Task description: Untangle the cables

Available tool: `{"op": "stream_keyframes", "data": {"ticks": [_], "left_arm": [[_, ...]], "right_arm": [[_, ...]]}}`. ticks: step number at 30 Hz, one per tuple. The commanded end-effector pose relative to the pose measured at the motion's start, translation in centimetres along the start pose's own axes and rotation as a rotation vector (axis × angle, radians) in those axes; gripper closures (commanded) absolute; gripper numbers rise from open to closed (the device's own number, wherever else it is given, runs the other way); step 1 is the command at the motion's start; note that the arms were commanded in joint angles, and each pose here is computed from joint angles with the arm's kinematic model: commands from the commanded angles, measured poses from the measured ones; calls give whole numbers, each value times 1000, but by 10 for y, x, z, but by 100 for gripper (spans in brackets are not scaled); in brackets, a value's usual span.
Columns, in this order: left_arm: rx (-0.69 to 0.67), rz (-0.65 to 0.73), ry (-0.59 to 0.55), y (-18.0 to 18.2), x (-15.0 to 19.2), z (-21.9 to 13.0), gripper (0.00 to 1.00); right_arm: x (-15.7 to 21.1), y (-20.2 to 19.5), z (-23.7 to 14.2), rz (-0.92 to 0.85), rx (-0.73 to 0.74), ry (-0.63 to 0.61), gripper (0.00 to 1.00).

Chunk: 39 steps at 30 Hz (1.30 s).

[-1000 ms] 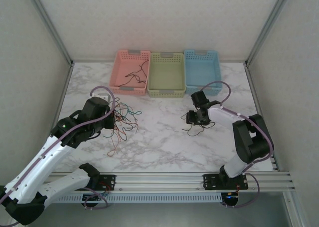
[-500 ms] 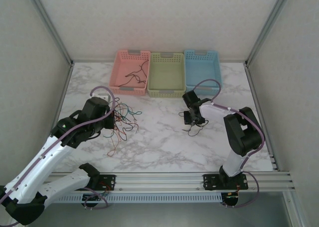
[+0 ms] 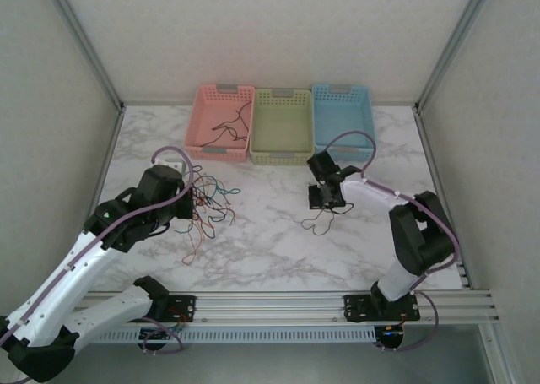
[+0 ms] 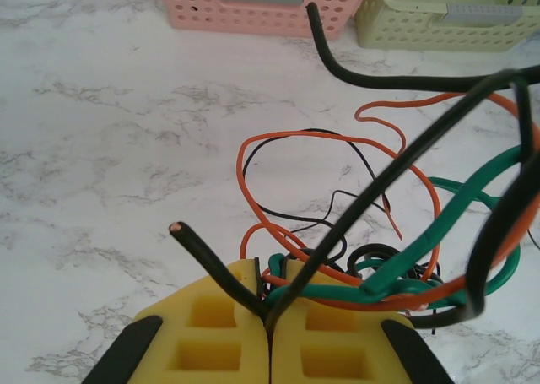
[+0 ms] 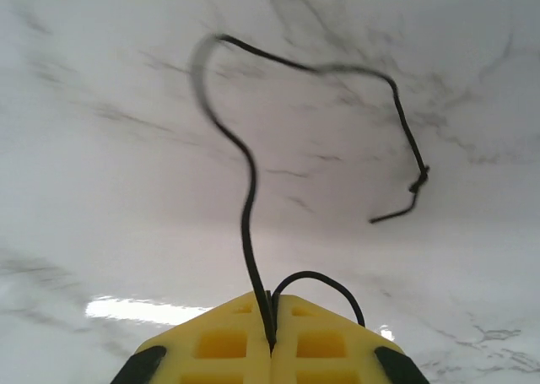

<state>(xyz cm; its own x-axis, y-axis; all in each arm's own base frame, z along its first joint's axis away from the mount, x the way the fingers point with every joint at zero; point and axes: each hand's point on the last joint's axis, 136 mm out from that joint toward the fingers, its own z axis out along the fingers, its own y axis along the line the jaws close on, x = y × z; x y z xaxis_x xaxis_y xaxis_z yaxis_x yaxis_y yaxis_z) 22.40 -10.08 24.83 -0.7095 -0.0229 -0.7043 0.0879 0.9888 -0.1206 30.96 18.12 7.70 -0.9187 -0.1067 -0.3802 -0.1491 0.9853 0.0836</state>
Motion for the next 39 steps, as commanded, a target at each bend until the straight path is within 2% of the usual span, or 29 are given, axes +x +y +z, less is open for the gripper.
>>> {"op": "stream_keyframes", "data": {"ticks": [1,5,10,16,20,26,34,39], "left_arm": [[5,-6,-13,1,-1,-1,100],[3,-4,-8,2,1,-1,100],[-6,-3,-7,5,3,-3,100],[-10,-3,7,7,7,-2,100],[-11,-1,15,6,9,-1,100],[-2,5,38,5,15,3,100],[16,14,65,1,21,7,100],[11,17,75,1,23,9,100]], "right_arm": [[-42,35,-52,-10,-113,-142,100],[-94,68,-95,-28,-212,-283,100],[-160,109,-129,-54,-322,-407,100],[-229,155,-135,-91,-421,-508,100],[-263,190,-116,-102,-510,-521,100],[-299,221,-79,-75,-576,-540,100],[-329,236,-14,-30,-600,-662,100],[-329,246,19,-1,-645,-668,93]]}}
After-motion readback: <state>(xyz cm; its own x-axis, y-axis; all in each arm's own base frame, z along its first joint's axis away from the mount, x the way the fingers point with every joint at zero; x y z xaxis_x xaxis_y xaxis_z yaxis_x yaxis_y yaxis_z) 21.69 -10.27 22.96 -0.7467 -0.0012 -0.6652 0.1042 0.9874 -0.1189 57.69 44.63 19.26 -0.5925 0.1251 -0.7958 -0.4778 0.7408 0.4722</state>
